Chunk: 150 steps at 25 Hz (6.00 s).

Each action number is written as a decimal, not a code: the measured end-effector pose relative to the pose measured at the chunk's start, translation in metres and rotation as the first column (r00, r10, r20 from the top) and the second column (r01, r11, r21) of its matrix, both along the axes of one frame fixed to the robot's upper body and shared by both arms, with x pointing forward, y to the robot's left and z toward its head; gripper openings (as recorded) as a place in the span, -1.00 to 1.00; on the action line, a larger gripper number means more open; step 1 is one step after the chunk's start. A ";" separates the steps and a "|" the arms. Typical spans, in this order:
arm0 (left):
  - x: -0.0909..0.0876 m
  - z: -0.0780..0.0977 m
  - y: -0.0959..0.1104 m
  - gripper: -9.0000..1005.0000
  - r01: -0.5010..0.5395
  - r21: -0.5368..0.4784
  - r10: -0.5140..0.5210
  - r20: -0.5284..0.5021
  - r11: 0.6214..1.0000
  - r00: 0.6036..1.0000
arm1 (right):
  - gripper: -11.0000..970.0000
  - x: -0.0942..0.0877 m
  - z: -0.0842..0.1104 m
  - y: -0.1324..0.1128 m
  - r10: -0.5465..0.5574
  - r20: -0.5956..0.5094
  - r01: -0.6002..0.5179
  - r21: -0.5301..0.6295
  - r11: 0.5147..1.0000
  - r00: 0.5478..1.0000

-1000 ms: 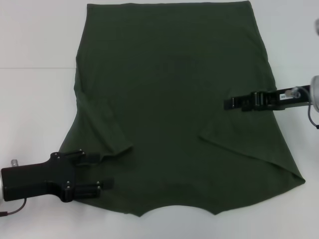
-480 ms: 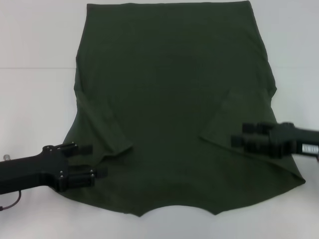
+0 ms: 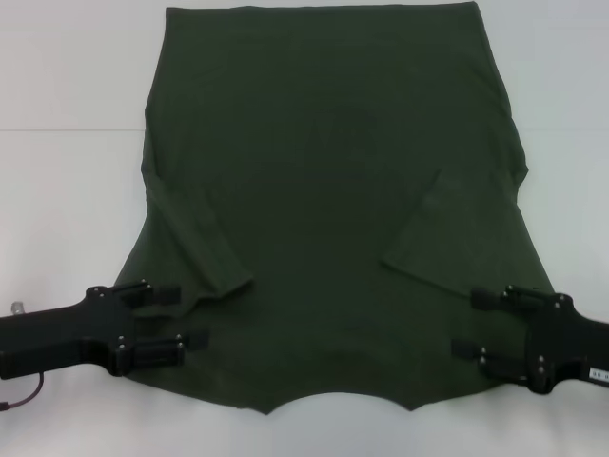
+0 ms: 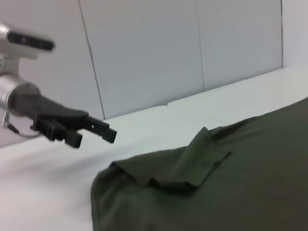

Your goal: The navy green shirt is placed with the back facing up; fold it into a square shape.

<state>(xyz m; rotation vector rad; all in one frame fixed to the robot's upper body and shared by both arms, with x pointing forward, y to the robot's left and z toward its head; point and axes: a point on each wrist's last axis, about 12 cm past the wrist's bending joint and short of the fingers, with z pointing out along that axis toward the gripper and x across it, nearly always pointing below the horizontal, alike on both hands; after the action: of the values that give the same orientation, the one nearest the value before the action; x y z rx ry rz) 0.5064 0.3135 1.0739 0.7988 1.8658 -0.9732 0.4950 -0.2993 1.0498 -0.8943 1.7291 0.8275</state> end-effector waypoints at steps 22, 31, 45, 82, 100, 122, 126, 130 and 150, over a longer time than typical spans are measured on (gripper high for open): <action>-0.006 -0.009 0.003 0.71 -0.043 0.009 0.044 -0.041 0.999 0.998 | 0.56 -0.011 -0.020 0.000 -0.009 0.082 0.015 -0.078 0.997 0.997; -0.001 0.010 0.021 0.71 -0.113 -0.014 0.103 -0.315 0.993 0.944 | 0.57 -0.009 -0.019 0.001 -0.006 0.086 0.012 -0.078 0.997 0.996; 0.035 0.044 0.048 0.71 -0.404 0.210 0.432 -0.669 0.891 0.605 | 0.56 -0.004 -0.016 0.004 0.000 0.093 0.007 -0.074 0.997 0.996; 0.053 0.018 0.027 0.71 -0.386 0.381 0.540 -0.655 0.840 0.529 | 0.56 -0.003 -0.016 0.005 0.001 0.091 0.007 -0.079 0.997 0.996; 0.057 0.019 0.022 0.71 -0.378 0.376 0.531 -0.655 0.846 0.538 | 0.55 -0.003 -0.017 0.005 0.001 0.089 0.006 -0.079 0.997 0.996; 0.061 0.019 0.028 0.71 -0.400 0.391 0.557 -0.629 0.829 0.542 | 0.55 -0.003 -0.017 0.005 0.001 0.088 0.006 -0.078 0.997 0.996; 0.060 0.016 0.028 0.71 -0.394 0.390 0.553 -0.638 0.832 0.536 | 0.55 -0.003 -0.017 0.005 0.001 0.088 0.006 -0.078 0.997 0.996; 0.060 0.016 0.027 0.71 -0.389 0.390 0.550 -0.637 0.835 0.541 | 0.55 -0.002 -0.016 0.006 0.002 0.089 0.005 -0.078 0.997 0.996; 0.061 0.013 0.014 0.71 -0.342 0.369 0.503 -0.662 0.864 0.556 | 0.55 -0.001 -0.016 0.006 0.004 0.090 0.003 -0.077 0.997 0.996</action>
<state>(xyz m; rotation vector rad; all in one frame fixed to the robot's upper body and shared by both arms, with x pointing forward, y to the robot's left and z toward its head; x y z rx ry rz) 0.5675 0.3277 1.0871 -0.0427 2.7369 -0.8499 0.4935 -0.2928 1.0337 -0.9694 1.6916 0.7140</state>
